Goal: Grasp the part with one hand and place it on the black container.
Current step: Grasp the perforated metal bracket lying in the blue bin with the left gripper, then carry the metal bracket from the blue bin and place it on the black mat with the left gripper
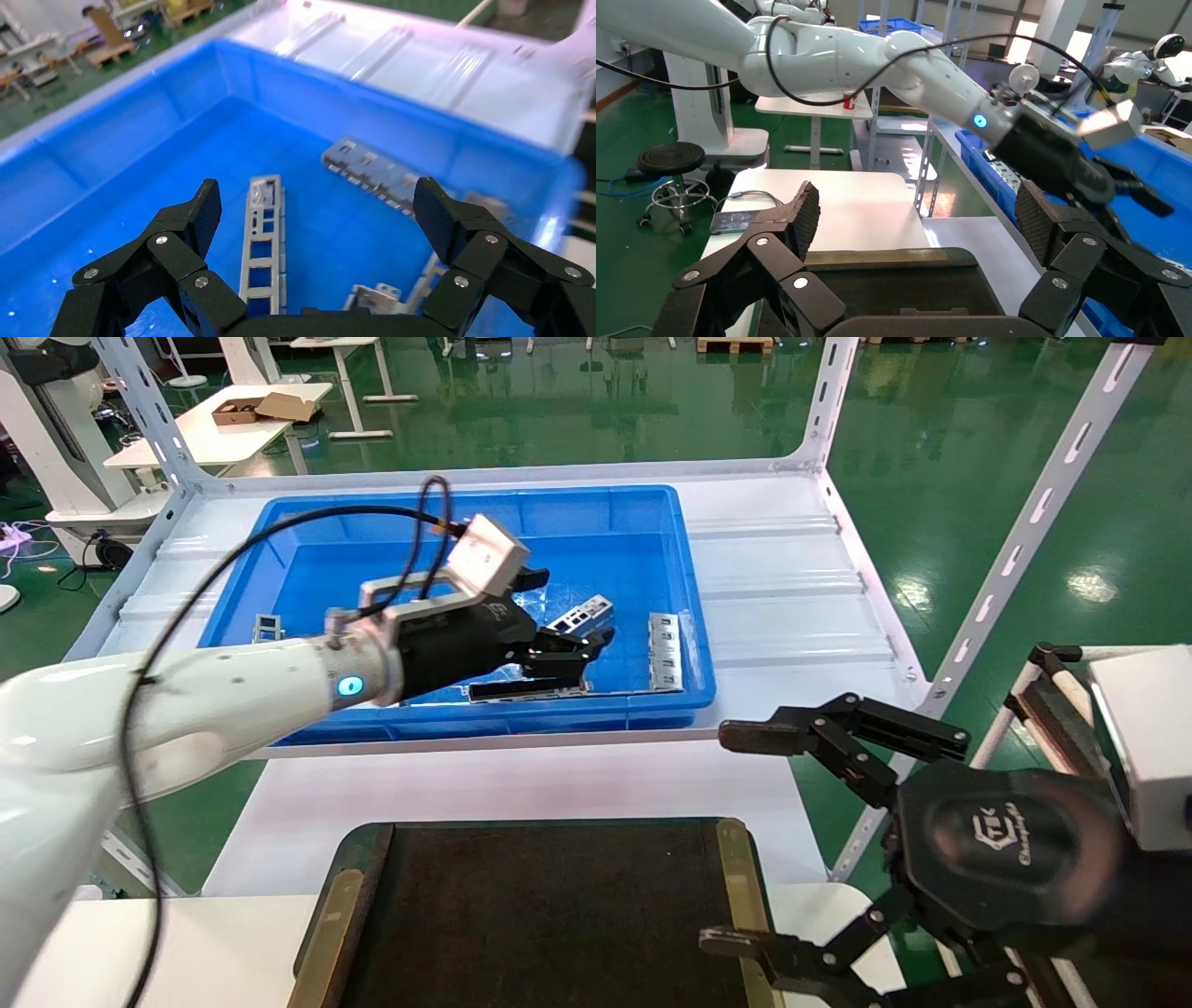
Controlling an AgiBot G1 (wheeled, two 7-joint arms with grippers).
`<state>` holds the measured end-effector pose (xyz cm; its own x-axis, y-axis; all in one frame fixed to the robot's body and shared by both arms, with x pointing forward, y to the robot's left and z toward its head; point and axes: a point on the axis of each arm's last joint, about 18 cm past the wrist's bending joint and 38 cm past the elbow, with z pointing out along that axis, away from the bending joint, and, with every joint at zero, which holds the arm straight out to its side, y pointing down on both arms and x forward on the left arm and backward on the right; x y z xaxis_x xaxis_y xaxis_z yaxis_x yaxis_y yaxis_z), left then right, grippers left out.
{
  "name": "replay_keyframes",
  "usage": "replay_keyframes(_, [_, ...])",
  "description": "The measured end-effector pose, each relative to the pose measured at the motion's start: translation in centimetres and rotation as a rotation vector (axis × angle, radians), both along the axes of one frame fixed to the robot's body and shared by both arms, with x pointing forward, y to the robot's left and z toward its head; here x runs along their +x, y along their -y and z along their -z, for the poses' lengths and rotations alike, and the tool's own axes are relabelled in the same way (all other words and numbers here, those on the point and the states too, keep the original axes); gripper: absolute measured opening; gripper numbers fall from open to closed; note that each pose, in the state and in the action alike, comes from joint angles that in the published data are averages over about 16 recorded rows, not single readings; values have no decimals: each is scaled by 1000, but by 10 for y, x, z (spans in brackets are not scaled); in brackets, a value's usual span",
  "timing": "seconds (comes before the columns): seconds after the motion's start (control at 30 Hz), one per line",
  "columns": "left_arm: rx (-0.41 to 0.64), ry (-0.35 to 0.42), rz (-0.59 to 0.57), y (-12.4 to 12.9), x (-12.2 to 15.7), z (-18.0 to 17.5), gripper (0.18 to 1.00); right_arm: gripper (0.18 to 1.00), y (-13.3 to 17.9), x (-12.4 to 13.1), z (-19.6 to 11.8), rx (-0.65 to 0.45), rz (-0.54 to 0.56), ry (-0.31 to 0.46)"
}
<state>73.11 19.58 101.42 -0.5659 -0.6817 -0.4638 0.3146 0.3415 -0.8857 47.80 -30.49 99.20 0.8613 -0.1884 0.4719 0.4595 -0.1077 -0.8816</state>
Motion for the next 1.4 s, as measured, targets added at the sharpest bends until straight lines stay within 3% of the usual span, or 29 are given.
replay_keyframes(0.33, [27,-44,-88,12,31,7,998,996,0,0,0,0,0,0])
replay_keyframes(0.73, [3,-98,-132,3,41,14,927,921,0,0,0,0,0,0])
replay_keyframes(1.03, [-7,-131,-139,-1,42,21,776,785,0,0,0,0,0,0])
replay_keyframes(1.4, [-24,-149,-138,-4,42,25,528,528,0,0,0,0,0,0])
